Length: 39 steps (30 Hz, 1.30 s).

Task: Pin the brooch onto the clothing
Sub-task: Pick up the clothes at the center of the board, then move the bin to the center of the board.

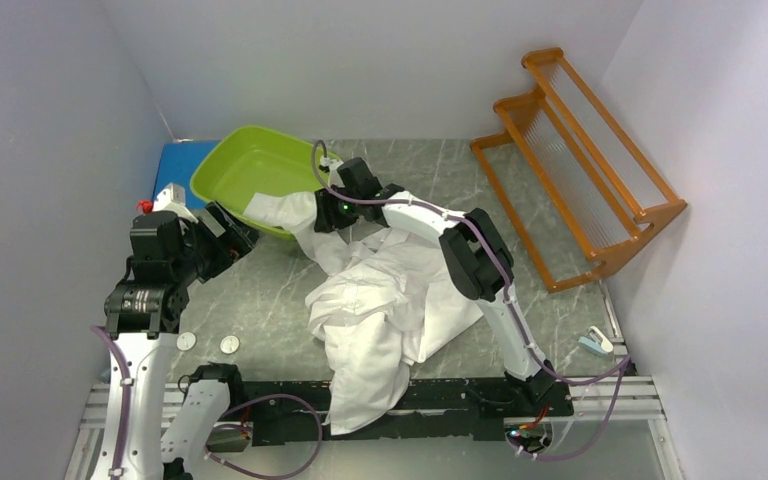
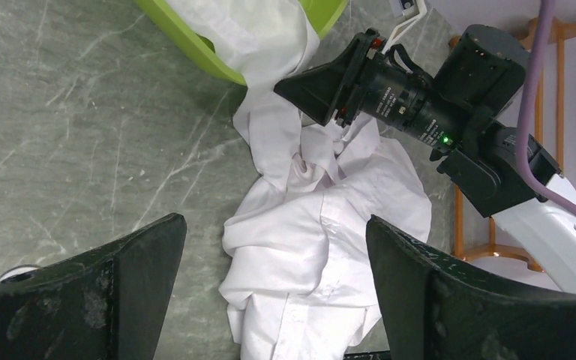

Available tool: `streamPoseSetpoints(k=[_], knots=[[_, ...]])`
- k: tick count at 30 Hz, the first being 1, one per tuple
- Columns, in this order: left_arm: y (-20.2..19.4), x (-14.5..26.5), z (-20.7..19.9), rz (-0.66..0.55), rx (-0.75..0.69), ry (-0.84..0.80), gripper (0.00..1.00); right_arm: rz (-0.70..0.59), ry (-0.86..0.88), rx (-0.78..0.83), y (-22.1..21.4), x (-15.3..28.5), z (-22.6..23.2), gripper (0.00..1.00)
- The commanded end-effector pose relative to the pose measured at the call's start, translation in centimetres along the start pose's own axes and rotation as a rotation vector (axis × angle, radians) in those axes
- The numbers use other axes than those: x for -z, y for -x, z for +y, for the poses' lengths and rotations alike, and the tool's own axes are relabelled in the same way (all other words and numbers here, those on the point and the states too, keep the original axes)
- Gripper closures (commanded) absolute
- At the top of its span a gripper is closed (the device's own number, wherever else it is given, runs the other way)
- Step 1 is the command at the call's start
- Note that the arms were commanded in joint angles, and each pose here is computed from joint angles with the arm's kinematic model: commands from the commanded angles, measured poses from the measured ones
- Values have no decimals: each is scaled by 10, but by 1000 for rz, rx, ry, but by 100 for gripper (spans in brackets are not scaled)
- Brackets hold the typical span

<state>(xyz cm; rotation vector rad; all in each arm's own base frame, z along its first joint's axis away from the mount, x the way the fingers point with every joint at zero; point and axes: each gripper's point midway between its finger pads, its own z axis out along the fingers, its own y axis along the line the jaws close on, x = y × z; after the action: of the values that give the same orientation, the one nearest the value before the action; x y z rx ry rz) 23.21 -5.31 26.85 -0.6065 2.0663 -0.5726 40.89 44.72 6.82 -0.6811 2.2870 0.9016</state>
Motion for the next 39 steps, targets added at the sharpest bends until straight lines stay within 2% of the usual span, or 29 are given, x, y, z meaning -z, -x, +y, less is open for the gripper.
streamPoseSetpoints(k=[1, 3, 4, 5, 10, 16, 19, 26, 29, 32, 34, 39], knots=[[18, 11, -10, -65, -37, -22, 5, -82, 106, 9, 23, 18, 28, 69], [17, 9, -10, -65, -33, -23, 5, -95, 126, 18, 23, 28, 35, 89], [16, 7, -10, -62, -31, -28, 5, -102, 140, 24, 25, 35, 40, 96], [15, 5, -9, -55, -27, -26, 5, -110, 150, 32, 27, 42, 44, 100], [5, -7, -2, -6, -4, -10, 5, -149, 204, 94, 42, 97, 75, 100], [-6, -25, 7, 61, 19, 22, 5, -241, 223, 175, 46, 193, 110, 100], [-16, -41, 10, 119, 43, 24, 5, -260, 186, 174, 26, 229, 111, 100], [-31, -82, 11, 259, 96, 16, 5, -221, 59, 81, -52, 283, 88, 100], [-33, -103, 18, 297, 103, 50, 7, -188, 1, 7, -86, 292, 75, 90], [-31, -127, 25, 317, 109, 65, 12, -150, -98, -93, -116, 293, 53, 67], [-34, -144, 31, 348, 102, 80, 22, -137, -135, -134, -127, 294, 45, 54], [-41, -174, 69, 392, 109, 230, 35, -166, -154, -171, -128, 297, 42, 39]])
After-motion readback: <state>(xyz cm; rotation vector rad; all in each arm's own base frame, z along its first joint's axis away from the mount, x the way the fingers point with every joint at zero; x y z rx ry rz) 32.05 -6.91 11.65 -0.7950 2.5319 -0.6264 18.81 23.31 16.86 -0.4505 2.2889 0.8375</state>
